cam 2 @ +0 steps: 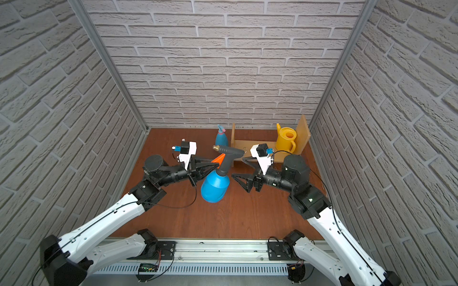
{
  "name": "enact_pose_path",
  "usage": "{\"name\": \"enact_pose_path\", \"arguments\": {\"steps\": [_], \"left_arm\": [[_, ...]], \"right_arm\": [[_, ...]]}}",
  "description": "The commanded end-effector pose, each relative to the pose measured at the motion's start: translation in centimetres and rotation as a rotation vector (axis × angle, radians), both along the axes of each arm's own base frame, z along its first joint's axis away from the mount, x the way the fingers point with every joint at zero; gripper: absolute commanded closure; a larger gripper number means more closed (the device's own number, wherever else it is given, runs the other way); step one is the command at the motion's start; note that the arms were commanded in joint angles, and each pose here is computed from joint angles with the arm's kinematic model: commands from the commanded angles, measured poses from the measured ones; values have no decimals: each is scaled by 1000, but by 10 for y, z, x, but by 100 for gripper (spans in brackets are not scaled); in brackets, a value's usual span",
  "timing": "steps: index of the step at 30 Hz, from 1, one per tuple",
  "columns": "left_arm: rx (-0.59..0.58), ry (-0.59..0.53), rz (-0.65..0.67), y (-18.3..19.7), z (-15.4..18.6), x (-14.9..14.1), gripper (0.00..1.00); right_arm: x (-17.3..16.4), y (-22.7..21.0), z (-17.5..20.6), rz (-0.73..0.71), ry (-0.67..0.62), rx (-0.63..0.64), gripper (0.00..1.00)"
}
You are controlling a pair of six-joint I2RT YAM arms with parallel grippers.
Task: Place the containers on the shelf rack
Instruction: 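Pick up a container from the center of the board.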
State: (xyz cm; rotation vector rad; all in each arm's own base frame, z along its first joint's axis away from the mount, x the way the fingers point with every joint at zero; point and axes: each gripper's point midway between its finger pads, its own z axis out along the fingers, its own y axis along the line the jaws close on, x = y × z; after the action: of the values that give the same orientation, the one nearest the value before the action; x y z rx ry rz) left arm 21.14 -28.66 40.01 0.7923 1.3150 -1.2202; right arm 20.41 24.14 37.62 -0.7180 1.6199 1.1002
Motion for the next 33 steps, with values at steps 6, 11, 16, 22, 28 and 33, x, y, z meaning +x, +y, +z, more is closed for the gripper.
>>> {"name": "enact_pose_path", "arguments": {"steps": [6, 11, 16, 22, 28, 33], "left_arm": [[-153, -86, -67, 0, 69, -18, 100], [-178, -94, -53, 2, 77, -16, 100], [-191, -91, -68, 1, 81, -17, 100], [-199, -79, -80, -1, 83, -17, 100], [-187, -52, -78, -4, 79, -16, 100], [-172, -27, -45, -4, 73, -9, 68]], "right_arm": [[-5, 12, 100, 126, -124, 340, 8], [-16, 13, 109, 183, -148, 347, 17], [-20, 23, 111, 247, -102, 333, 31], [-29, 30, 117, 313, -110, 326, 48], [-36, 34, 120, 353, -143, 299, 67], [-38, 34, 118, 353, -166, 277, 86]]}}
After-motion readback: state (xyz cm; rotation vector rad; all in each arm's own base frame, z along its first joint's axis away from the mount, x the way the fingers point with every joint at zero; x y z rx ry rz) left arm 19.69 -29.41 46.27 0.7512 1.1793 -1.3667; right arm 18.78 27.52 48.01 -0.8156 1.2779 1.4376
